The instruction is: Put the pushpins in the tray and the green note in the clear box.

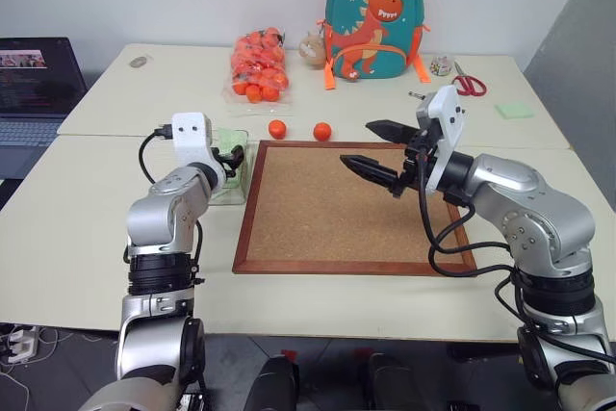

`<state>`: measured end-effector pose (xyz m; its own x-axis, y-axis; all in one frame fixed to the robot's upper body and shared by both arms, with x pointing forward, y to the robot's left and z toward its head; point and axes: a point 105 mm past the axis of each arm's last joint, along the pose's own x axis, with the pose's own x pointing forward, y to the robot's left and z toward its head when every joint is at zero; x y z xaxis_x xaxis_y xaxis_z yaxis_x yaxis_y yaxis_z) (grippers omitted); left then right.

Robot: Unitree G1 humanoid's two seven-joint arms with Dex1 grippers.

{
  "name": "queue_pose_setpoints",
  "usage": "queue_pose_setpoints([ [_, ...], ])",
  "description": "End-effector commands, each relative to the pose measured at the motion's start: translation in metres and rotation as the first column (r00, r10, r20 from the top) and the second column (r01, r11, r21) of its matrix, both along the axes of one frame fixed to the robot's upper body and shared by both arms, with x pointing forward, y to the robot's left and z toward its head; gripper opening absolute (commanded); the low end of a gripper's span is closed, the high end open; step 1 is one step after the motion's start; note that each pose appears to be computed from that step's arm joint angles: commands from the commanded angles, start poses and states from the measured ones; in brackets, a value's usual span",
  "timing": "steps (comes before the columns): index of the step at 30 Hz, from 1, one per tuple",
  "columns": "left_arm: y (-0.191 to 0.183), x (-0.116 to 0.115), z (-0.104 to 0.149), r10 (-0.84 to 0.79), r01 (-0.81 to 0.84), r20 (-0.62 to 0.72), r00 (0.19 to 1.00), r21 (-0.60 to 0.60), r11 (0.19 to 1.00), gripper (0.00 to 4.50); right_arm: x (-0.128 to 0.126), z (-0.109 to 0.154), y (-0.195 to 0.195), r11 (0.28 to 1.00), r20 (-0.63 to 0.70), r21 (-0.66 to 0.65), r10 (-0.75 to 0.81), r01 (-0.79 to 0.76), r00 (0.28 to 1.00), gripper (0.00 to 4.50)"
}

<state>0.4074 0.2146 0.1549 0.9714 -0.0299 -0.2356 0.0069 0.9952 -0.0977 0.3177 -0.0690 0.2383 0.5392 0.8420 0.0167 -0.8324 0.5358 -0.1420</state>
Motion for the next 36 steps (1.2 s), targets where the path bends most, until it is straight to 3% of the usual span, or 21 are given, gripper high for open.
queue_pose_setpoints([
  [1,-0.003,0.002,0.016,0.000,0.002,0.042,0.999,-0.041,0.999,3.18,-0.005,0.012,-0.004,1.000,0.063,0.015,-0.002,0.001,0.998,4.31],
  [6,-0.006,0.005,0.022,0.023,-0.016,0.072,0.997,-0.096,0.995,3.18,-0.003,0.010,-0.006,1.000,0.064,0.011,-0.007,0.007,0.998,4.31],
  [11,-0.004,0.002,0.037,0.058,-0.044,0.162,0.985,-0.085,0.995,3.18,-0.001,0.004,-0.009,1.000,0.061,0.009,-0.015,0.015,0.998,4.31],
  [27,0.022,-0.018,0.049,0.253,-0.235,0.260,0.932,-0.096,0.967,3.18,0.001,0.000,-0.011,1.000,0.067,0.000,-0.008,0.008,0.998,4.31],
  [31,0.001,-0.024,0.054,0.100,-0.090,0.304,0.947,-0.046,0.995,3.18,0.000,0.000,-0.011,1.000,0.067,0.000,-0.006,0.006,0.998,4.31],
  [36,-0.035,-0.043,0.041,-0.275,0.245,0.213,0.938,0.155,0.957,3.18,-0.006,-0.003,-0.019,1.000,0.047,0.003,-0.013,0.013,0.999,4.31],
])
